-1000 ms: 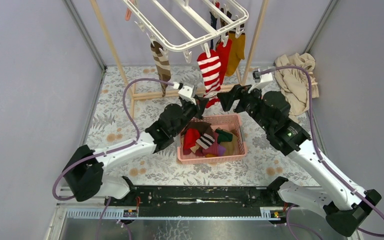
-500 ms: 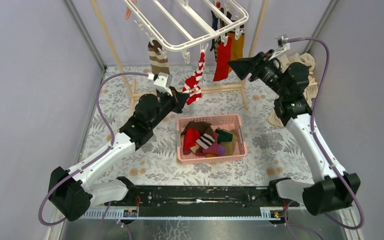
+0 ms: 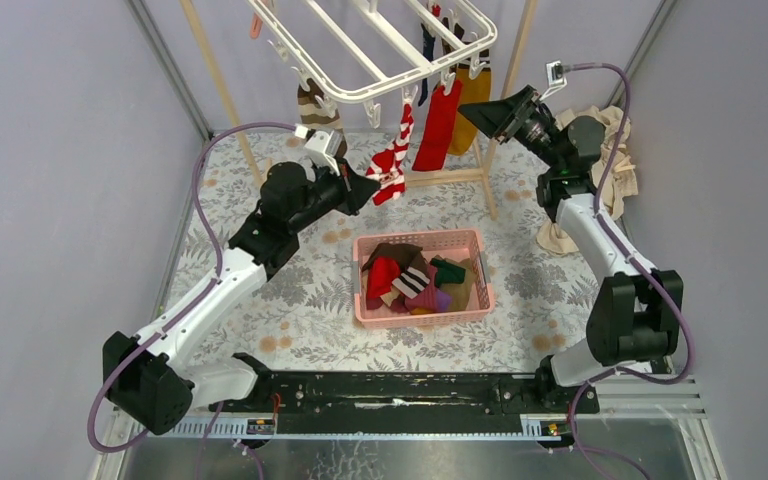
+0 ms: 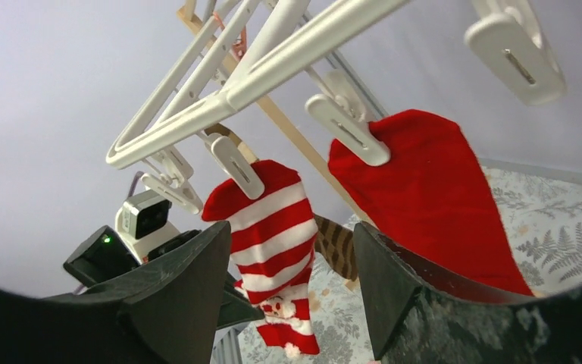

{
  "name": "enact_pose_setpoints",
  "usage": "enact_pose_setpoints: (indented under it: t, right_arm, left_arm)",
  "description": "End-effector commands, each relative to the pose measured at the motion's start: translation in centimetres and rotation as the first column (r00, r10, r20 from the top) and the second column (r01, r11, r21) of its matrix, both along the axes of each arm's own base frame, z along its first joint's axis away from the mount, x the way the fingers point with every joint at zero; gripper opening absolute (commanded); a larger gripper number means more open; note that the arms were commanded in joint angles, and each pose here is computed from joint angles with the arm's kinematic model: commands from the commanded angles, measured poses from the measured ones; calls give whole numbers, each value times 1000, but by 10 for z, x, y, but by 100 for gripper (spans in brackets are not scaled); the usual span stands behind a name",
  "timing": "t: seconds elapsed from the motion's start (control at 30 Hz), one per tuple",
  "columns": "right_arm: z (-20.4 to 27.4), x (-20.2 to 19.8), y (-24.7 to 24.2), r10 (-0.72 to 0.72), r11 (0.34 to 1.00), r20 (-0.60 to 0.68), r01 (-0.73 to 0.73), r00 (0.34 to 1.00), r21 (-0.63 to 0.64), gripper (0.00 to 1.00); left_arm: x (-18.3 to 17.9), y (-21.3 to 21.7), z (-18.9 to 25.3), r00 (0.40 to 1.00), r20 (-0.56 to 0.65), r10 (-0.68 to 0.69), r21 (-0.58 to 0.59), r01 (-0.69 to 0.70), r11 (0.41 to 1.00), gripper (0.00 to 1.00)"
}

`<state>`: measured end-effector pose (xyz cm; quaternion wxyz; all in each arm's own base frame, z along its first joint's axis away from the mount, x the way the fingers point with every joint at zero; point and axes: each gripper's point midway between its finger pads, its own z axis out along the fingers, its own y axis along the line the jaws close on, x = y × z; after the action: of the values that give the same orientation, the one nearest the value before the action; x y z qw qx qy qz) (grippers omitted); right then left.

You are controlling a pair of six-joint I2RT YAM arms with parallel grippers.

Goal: Remove the socks clipped to the hanger
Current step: Remove the sock from the hanger.

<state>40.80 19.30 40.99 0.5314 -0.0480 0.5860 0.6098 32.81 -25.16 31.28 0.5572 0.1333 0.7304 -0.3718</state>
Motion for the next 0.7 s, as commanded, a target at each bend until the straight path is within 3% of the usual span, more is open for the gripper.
enact_pose_setpoints:
  t: [0.0, 0.1, 0.33, 0.5, 0.67]
  right_arm:
    - [49, -25, 11, -107, 983, 176, 130, 979, -128, 67]
    - [34, -22, 19, -233, 920, 143, 265, 962, -288, 68]
    - [43, -35, 35, -428, 738, 250, 495, 869, -458, 66]
    - [48, -36, 41, -530, 605, 317, 613, 786, -509, 64]
    - [47, -33, 47, -574, 536, 343, 658, 744, -529, 64]
  left_arm:
    - [1, -3, 21, 1000, 22, -22, -24, 22, 999, 0]
    - [2, -2, 24, 1000, 22, -9, -27, 10, 1000, 0]
    - [5, -1, 26, 1000, 17, 9, -33, -9, 999, 0]
    - [6, -3, 28, 1000, 18, 14, -38, -13, 999, 0]
    - [6, -4, 27, 1000, 16, 17, -36, -16, 999, 0]
